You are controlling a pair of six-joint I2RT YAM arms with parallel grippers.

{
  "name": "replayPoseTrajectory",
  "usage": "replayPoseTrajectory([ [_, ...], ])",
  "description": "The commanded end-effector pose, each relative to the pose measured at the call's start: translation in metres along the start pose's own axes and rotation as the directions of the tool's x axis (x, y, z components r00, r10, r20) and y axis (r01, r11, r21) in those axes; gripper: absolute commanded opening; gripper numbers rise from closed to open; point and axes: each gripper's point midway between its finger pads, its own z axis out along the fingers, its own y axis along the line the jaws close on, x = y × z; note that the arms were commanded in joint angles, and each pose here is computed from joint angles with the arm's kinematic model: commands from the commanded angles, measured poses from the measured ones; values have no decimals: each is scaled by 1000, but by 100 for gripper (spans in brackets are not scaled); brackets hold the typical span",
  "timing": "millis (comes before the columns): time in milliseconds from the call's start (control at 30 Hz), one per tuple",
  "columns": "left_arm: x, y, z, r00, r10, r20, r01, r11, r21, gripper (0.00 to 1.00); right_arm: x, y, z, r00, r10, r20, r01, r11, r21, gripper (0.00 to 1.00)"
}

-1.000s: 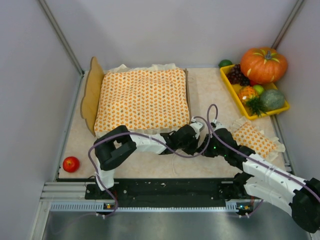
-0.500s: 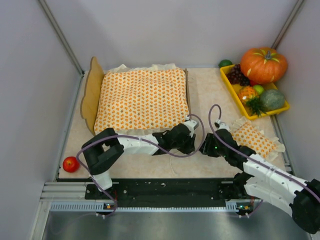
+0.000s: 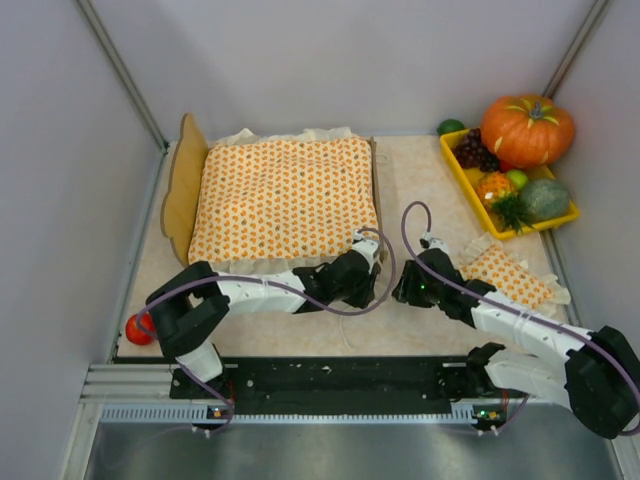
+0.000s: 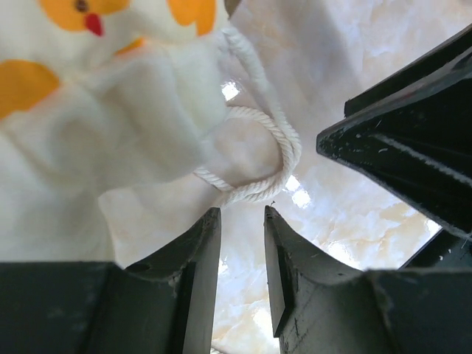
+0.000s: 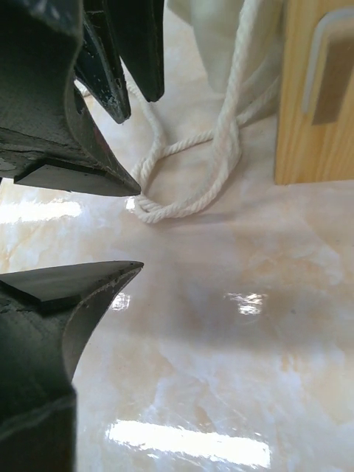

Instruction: Set up the pet bed

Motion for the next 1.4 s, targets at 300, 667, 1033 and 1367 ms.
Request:
replayPoseTrajectory([
  [300,-21,-1,10,999,-18,35,19,999,-30,34,-74,11,22,981,-63,181,56,997,46,28],
  [667,-11,12,22,999,-33,-17,31,996,-86,30,-52,42,45,988,-131,87,144,974,-172,26],
  [1033,-5,17,30,997,-69,-39,65,994,-83,28,-33,42,48,977,-212,33,214,953,-214,29],
  [1367,-7,17,30,997,-74,-35,72,995,-62,28,-12,34,57,945,-326,-11,324,943,-80,34],
])
